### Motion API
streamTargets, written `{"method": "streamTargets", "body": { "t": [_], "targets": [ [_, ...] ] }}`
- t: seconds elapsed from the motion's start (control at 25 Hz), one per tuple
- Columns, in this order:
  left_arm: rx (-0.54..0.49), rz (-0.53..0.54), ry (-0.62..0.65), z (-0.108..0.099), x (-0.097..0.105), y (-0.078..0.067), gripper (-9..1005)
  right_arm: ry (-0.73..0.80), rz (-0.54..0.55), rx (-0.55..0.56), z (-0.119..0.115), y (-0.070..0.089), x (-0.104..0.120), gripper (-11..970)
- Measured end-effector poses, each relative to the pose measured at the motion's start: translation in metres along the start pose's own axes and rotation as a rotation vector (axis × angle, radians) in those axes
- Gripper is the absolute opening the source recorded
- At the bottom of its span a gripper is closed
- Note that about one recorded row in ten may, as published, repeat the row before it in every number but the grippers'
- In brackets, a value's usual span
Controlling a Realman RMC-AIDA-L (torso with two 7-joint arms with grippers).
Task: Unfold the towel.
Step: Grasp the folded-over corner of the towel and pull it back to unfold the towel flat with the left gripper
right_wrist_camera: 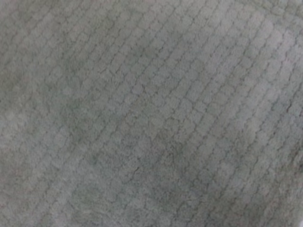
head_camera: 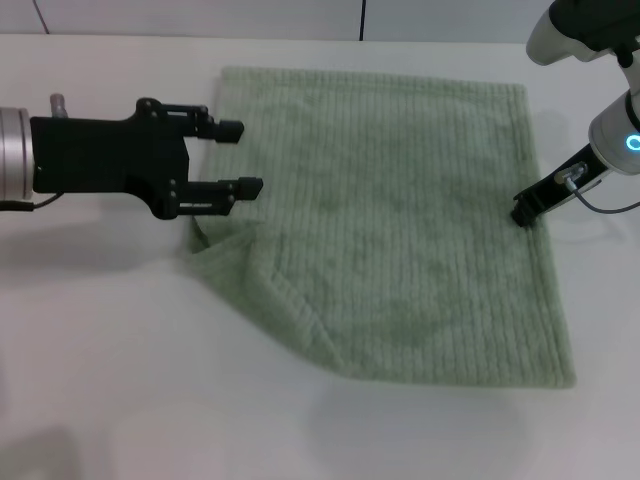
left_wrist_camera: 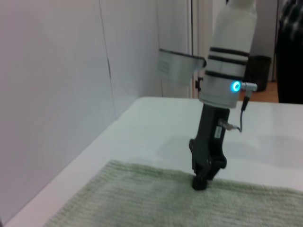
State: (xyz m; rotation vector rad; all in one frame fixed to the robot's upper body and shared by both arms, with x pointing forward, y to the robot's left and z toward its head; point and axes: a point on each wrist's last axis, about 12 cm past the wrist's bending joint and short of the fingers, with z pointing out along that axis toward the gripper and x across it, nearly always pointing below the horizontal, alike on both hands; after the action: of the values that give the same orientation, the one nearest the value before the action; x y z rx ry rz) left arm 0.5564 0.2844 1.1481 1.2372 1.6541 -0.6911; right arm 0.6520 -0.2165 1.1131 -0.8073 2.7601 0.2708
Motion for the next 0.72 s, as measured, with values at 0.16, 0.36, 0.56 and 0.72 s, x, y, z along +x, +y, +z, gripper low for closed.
{"method": "streamTargets", "body": {
  "t": [0.16,0.36,0.56,0.72],
  "targets": [
    [0.007,0.003,-0.005,0.002,-0.0005,-0.0001,693,0.0,0.0,0.0,0.0,0.0,0.0,0],
    [0.011,-0.005,0.0,0.0045,0.0006,0.0008,758,0.001,0.0,0.0,-0.0001,0.0001,-0.0001,0],
    [0.01,-0.007,-0.001,0.0045,0.001,0.0009,798,0.001,0.0,-0.001,0.0001,0.0001,0.0002,0],
    [0.01,-0.006,0.001,0.0052,0.001,0.001,799,0.002,0.0,-0.001,0.0001,0.0001,0.0003,0]
  ]
}}
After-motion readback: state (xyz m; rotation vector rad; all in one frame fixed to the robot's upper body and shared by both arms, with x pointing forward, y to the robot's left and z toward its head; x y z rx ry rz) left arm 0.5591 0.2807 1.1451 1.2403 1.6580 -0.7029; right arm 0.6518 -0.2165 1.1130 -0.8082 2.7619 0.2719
